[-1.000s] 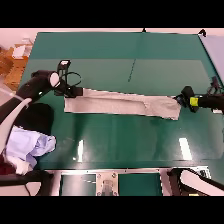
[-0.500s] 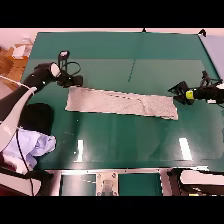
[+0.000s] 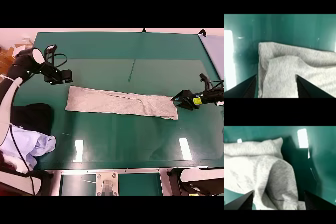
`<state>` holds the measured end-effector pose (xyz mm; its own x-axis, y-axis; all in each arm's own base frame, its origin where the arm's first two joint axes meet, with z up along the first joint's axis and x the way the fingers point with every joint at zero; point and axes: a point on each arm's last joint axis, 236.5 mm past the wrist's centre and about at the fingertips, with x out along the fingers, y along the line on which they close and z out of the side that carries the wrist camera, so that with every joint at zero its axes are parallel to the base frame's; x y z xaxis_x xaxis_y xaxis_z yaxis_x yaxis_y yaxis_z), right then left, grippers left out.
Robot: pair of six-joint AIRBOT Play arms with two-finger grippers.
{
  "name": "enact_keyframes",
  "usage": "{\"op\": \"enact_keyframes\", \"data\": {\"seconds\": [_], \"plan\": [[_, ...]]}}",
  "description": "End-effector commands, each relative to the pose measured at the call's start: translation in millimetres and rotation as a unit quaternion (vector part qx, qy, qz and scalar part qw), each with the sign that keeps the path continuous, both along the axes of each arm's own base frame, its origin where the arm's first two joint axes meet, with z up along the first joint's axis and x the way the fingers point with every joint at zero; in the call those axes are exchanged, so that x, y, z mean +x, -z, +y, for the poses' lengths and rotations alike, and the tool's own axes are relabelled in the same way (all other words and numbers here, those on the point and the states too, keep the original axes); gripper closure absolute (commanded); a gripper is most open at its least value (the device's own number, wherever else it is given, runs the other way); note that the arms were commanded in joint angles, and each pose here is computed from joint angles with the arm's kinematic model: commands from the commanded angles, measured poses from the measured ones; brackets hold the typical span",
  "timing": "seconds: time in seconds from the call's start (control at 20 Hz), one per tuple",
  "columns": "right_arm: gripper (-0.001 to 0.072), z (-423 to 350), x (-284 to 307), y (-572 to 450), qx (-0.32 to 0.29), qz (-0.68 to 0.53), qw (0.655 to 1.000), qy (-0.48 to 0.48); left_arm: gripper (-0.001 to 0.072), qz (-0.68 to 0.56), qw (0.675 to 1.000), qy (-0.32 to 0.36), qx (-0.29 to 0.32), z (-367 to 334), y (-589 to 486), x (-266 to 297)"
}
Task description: Fold the shirts.
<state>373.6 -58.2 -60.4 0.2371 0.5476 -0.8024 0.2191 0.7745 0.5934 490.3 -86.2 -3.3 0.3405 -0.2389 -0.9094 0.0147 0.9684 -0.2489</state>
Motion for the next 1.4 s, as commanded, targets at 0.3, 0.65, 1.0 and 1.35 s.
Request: {"op": "enact_keyframes", "data": {"seconds": [0.3,0.65,1.0,1.35], "plan": [[0.0264,31,4,62,0.093,0.040,0.995,-0.013,0.0158,-0.006,0.988,0.090,-0.122,-60,-25,-13],[0.0699,44,18,31,0.101,0.020,0.993,-0.064,0.0683,-0.038,0.972,0.137,-0.189,-106,-48,-15],[0.0698,49,24,-118,0.080,-0.036,0.990,-0.109,0.0687,-0.069,0.956,0.206,-0.199,-273,-2,-42],[0.0698,85,10,-190,0.050,-0.070,0.986,-0.143,0.0687,-0.039,0.947,0.196,-0.250,-410,68,-78]]}}
